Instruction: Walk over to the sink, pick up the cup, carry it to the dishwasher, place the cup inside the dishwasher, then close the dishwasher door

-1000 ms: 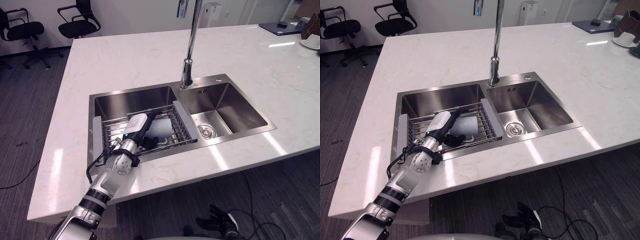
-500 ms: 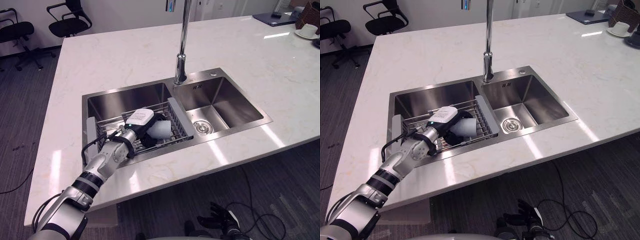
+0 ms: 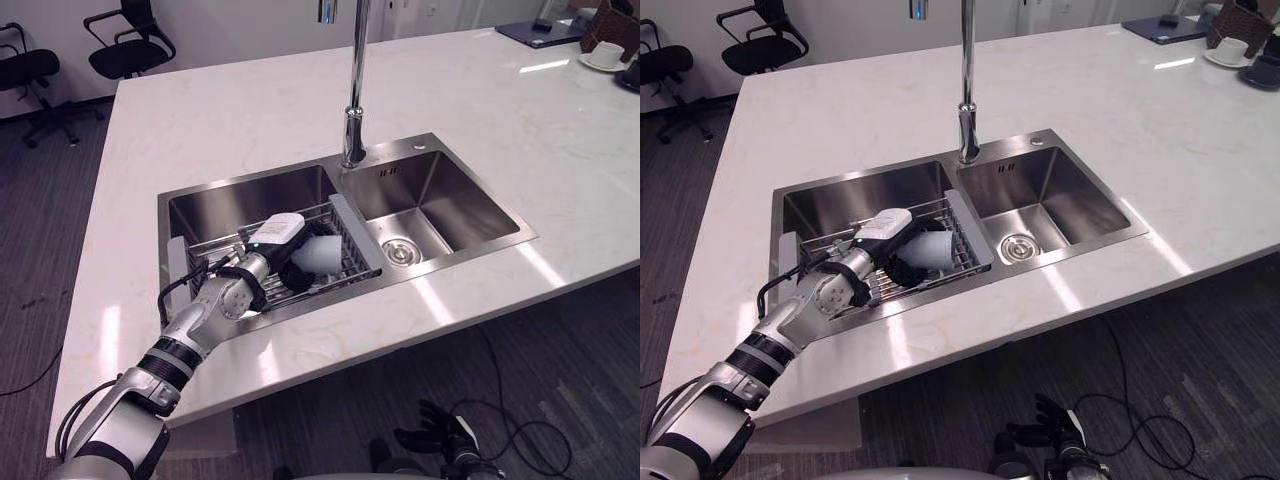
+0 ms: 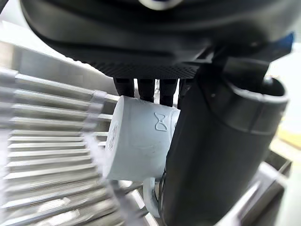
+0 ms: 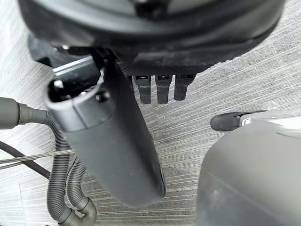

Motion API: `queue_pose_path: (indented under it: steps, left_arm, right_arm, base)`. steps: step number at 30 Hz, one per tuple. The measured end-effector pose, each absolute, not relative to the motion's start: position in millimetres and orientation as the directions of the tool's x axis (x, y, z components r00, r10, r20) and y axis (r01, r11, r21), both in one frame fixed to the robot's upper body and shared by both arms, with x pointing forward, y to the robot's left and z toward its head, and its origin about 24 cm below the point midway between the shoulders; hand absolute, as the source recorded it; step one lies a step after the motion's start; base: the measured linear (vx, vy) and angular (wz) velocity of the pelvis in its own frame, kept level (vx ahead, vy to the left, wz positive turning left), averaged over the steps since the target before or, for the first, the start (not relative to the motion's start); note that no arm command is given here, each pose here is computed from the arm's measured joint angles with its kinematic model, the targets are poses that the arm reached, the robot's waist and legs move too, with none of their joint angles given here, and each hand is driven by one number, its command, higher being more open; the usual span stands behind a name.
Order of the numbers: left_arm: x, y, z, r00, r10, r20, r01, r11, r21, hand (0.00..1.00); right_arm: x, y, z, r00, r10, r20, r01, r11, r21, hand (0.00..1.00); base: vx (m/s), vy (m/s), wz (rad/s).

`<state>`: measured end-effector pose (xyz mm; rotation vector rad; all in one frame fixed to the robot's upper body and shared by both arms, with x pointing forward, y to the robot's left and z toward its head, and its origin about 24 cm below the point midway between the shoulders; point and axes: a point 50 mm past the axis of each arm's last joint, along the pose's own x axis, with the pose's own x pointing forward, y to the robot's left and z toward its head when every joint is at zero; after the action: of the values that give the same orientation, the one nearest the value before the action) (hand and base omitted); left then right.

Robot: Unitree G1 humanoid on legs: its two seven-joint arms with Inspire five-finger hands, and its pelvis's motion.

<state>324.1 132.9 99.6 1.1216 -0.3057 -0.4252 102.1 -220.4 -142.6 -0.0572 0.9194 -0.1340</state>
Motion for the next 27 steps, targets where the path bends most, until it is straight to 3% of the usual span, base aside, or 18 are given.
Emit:
queue_pose_path:
  steps: [8,14,23,27]
  left_arm:
    - [306,105,150,0.805,-0.48,0.348,0.03,0.619,0.785,0.3]
    - [284,107,170,0.758,-0.397,0.517,-0.024,0.776,0.63,0.3]
    - [257,121,152,0.816,-0.221,0.534,0.025,0.937,0.349,0.3]
    - [248,126,136,0.858,-0.165,0.487,0.042,0.966,0.253,0.3]
  right_arm:
    - [105,-220,-141,0.608,-0.142,-0.781,0.096,0.99,-0.105,0.9]
    - [106,-218,-141,0.613,-0.14,-0.778,0.102,0.99,-0.098,0.9]
    - [96,-216,-141,0.607,-0.153,-0.78,0.128,0.987,-0.094,0.9]
    - [94,-215,-142,0.601,-0.158,-0.783,0.133,0.986,-0.096,0.9]
  base:
    - [-0.02,-0.006,0.04]
    - [-0.01,-0.005,-0.02]
    - [-0.01,-0.001,0.0]
    - [-0.01,-0.003,-0.01]
